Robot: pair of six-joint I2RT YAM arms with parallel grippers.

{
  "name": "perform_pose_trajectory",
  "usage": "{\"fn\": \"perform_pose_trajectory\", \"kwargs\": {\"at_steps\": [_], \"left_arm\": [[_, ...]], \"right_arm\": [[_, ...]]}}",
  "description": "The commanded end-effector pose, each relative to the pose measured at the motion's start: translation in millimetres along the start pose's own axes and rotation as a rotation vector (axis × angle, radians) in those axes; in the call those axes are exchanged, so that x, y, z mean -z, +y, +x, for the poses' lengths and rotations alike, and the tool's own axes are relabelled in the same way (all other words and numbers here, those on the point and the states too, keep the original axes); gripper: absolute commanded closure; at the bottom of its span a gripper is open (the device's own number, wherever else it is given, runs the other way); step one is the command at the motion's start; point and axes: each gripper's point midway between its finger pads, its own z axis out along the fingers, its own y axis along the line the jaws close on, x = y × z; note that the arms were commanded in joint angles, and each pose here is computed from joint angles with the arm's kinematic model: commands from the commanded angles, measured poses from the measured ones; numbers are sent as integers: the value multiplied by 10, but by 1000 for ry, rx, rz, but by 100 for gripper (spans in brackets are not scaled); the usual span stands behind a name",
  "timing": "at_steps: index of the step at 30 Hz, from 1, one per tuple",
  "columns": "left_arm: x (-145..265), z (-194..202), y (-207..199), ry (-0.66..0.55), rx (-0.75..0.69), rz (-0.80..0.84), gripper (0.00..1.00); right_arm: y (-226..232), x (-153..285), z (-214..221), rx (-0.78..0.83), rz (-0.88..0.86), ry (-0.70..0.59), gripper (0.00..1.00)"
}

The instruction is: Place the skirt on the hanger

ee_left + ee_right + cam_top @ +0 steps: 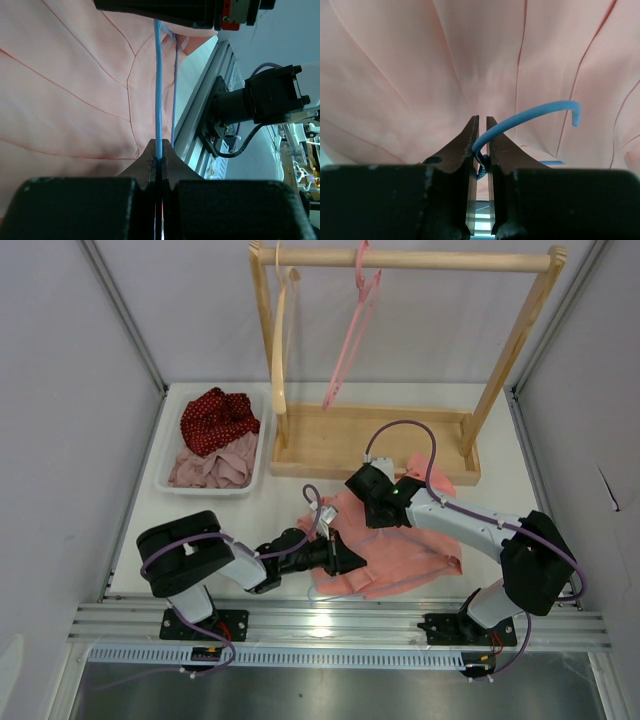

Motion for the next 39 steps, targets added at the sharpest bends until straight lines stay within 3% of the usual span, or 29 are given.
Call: {"fn": "perform_pose_trajectory", "kwargs": {"at_steps": [1,6,12,16,31,39], "left_arm": [[-104,-337,-331,-94,-60,82,100],[-111,-356,-340,-85,-64,66,97],[-82,-431,-332,-99,-65,24,59],[-30,-505,-306,-121,-69,-12,45],[434,-714,421,-185,4,-411,36],[482,-563,544,-92,-13,-483,25]], "right_arm": [[132,89,17,-40,-37,0,97],[110,74,26,-32,-17,2,100],[87,83,29,-35,-6,-1,100],[69,108,17,-39,-5,-9,100],[6,133,25,-48,3,-23,100],[-32,137,33,-57,5,-27,100]]}}
